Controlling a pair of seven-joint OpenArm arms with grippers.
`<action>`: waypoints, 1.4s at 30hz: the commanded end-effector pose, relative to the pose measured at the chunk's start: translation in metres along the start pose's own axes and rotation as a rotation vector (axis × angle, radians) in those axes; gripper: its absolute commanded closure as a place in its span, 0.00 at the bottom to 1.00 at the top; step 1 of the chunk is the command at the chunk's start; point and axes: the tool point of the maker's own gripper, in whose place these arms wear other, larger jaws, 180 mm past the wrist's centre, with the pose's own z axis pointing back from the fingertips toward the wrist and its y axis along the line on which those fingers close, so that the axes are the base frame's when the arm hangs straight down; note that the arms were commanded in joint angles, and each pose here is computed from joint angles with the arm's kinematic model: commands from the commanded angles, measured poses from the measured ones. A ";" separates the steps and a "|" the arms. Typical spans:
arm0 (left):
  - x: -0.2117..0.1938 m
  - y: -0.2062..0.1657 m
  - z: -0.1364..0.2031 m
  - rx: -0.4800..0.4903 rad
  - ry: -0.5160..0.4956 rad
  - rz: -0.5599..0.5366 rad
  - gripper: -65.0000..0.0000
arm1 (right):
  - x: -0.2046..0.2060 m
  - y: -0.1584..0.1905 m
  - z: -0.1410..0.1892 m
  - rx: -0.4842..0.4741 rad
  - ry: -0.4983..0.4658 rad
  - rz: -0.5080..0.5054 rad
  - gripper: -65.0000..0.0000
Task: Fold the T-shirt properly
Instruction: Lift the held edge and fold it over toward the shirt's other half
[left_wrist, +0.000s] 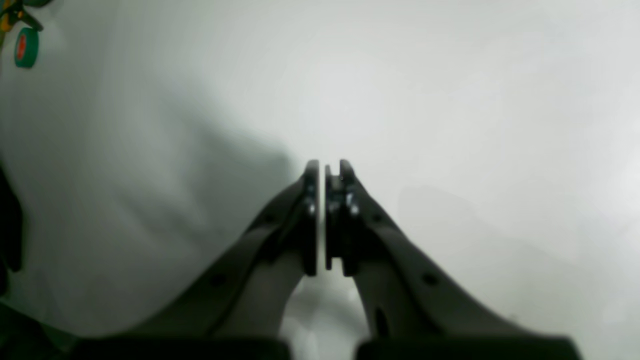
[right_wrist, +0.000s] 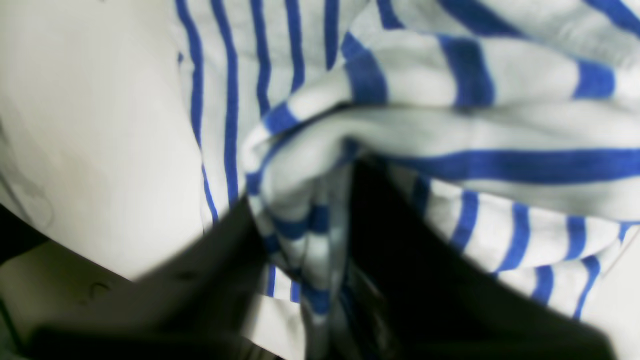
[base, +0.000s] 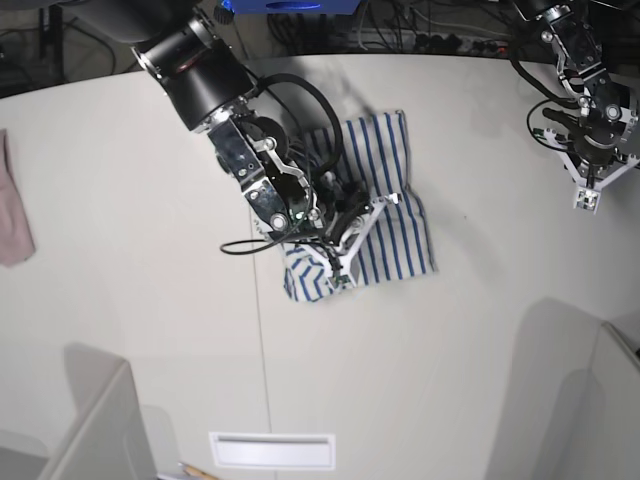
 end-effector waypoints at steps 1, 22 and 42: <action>0.008 0.008 0.003 0.019 -0.026 -0.014 1.00 | 0.016 0.012 0.009 0.030 -0.056 0.008 0.60; 0.008 0.008 0.003 0.019 -0.026 -0.010 1.00 | 0.053 0.051 -0.015 0.001 -0.197 0.216 0.35; -0.018 0.081 0.013 0.076 -0.062 0.192 1.00 | 0.016 0.012 0.047 0.014 -0.233 0.221 1.00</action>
